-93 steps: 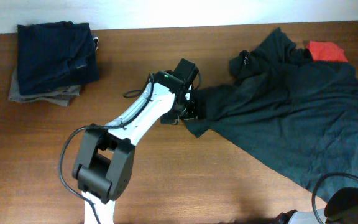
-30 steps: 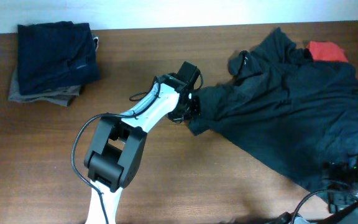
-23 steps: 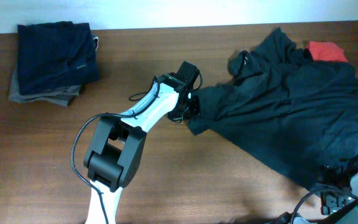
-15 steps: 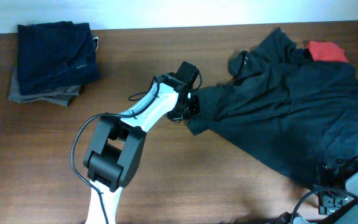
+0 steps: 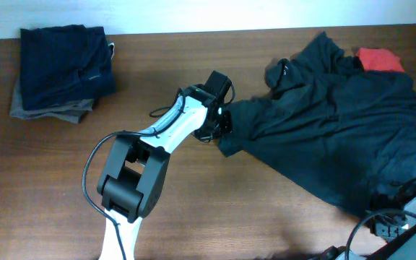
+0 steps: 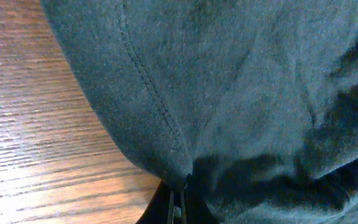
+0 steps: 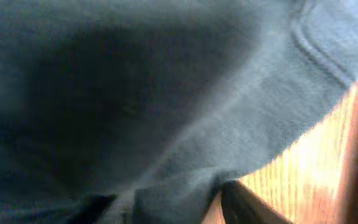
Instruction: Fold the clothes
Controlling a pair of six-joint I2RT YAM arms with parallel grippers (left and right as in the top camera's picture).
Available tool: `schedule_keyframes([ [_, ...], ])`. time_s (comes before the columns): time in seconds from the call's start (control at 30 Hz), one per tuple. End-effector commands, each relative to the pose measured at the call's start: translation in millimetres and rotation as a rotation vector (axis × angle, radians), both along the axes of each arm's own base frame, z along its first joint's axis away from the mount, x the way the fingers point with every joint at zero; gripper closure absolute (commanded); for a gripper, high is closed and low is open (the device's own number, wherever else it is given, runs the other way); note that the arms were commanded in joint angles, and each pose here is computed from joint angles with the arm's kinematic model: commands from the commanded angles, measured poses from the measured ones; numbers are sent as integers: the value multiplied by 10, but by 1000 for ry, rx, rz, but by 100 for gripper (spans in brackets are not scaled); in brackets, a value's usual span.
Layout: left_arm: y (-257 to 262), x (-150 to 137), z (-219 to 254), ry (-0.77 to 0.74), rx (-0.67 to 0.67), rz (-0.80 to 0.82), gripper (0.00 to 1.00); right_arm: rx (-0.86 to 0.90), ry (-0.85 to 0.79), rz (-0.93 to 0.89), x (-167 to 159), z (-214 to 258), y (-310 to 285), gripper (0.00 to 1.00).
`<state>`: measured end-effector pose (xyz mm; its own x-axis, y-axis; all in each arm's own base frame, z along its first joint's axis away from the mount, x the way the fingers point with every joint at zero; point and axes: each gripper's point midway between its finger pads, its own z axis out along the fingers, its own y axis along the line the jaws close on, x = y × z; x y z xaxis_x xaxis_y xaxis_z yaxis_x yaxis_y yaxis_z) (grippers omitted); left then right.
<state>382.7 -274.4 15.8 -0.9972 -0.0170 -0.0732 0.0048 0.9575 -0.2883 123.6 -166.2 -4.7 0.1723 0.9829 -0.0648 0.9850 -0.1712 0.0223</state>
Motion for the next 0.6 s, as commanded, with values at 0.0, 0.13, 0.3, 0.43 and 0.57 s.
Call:
schedule_keyframes([
  [0.0, 33, 37, -45, -6, 11, -34, 99, 5, 105, -21, -209, -144, 23, 71],
  [0.13, 2, 93, 97, -20, 7, -46, 99, -7, 96, -21, -184, -105, -9, 79],
  [0.3, -45, 185, 321, -55, 2, -84, 99, -17, 88, -21, -128, 71, -82, 87],
  [0.43, -85, 252, 442, -86, -8, -105, 99, -36, 77, -18, -72, 293, -163, 87],
  [0.57, -90, 263, 458, -90, -10, -105, 99, -41, 73, -15, -45, 453, -197, 96],
])
